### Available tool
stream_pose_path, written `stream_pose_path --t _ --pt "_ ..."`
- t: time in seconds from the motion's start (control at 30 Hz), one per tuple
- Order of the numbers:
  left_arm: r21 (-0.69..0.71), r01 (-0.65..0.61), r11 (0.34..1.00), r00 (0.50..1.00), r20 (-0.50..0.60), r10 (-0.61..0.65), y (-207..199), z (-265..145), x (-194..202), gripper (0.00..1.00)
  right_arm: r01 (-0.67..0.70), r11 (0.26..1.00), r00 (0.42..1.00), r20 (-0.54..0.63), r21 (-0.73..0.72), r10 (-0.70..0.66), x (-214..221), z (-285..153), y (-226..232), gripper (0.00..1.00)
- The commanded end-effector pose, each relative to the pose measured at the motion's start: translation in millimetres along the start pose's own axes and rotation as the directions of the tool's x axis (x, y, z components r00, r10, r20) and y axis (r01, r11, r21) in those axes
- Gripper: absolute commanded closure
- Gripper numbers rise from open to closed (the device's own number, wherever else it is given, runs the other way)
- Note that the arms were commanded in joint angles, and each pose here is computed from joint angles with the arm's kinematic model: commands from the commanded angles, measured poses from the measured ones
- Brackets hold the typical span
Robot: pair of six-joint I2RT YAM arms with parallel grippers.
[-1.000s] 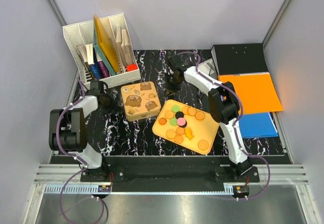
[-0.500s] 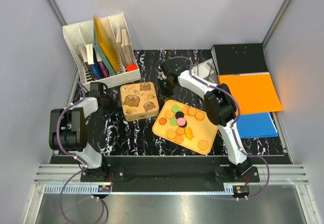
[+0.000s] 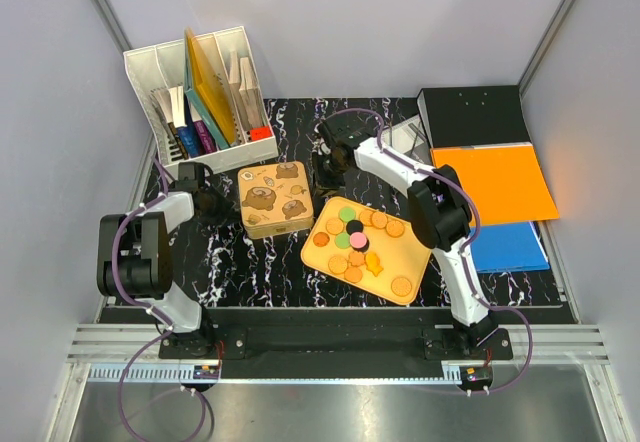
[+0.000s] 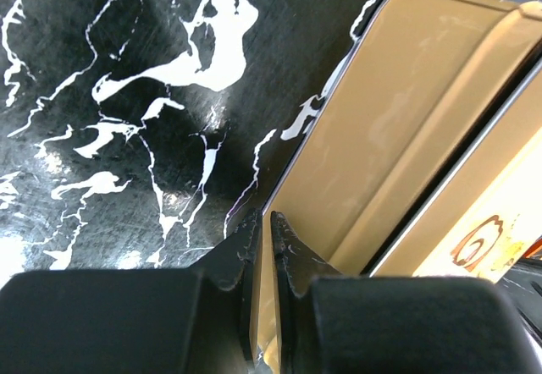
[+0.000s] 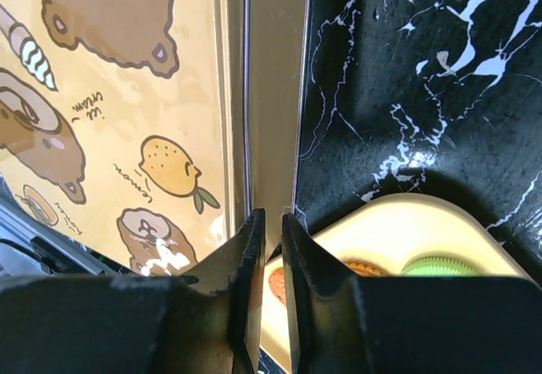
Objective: Pack the cookies
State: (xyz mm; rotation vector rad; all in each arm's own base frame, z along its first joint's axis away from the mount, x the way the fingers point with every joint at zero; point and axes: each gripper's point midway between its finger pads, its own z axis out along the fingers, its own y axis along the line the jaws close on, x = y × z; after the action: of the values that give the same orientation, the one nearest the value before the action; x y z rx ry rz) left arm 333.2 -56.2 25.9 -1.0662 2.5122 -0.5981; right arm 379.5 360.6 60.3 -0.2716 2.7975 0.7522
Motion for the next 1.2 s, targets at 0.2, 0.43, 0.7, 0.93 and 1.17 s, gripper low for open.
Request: stream_pose_path --t 0.2,0.43,0.7,0.93,1.17 --pt "0.016 -0.018 1.000 0.999 0.043 0.018 -4 -12 -7 0.89 0.038 0.999 0.996 0.082 -0.026 -0.035 -12 -33 14 0.76" --pt "0.003 -0.014 1.000 0.999 0.050 0.014 1 -13 -6 0.89 0.034 0.999 0.996 0.079 0.013 -0.035 -7 -33 1 0.76" --pt "-0.020 -0.008 1.000 0.997 0.075 0.009 6 -21 -10 0.89 0.015 0.994 0.981 0.190 0.105 -0.034 -29 -66 -17 0.75" --pt "-0.015 0.008 1.000 0.997 0.080 -0.006 9 -24 -10 0.89 0.083 0.984 0.964 0.262 -0.158 -0.039 -48 -94 45 0.78" --pt "0.005 0.017 1.000 0.998 0.060 -0.017 6 -16 -10 0.89 0.013 0.993 0.963 0.271 -0.116 0.019 -65 -76 24 0.77"
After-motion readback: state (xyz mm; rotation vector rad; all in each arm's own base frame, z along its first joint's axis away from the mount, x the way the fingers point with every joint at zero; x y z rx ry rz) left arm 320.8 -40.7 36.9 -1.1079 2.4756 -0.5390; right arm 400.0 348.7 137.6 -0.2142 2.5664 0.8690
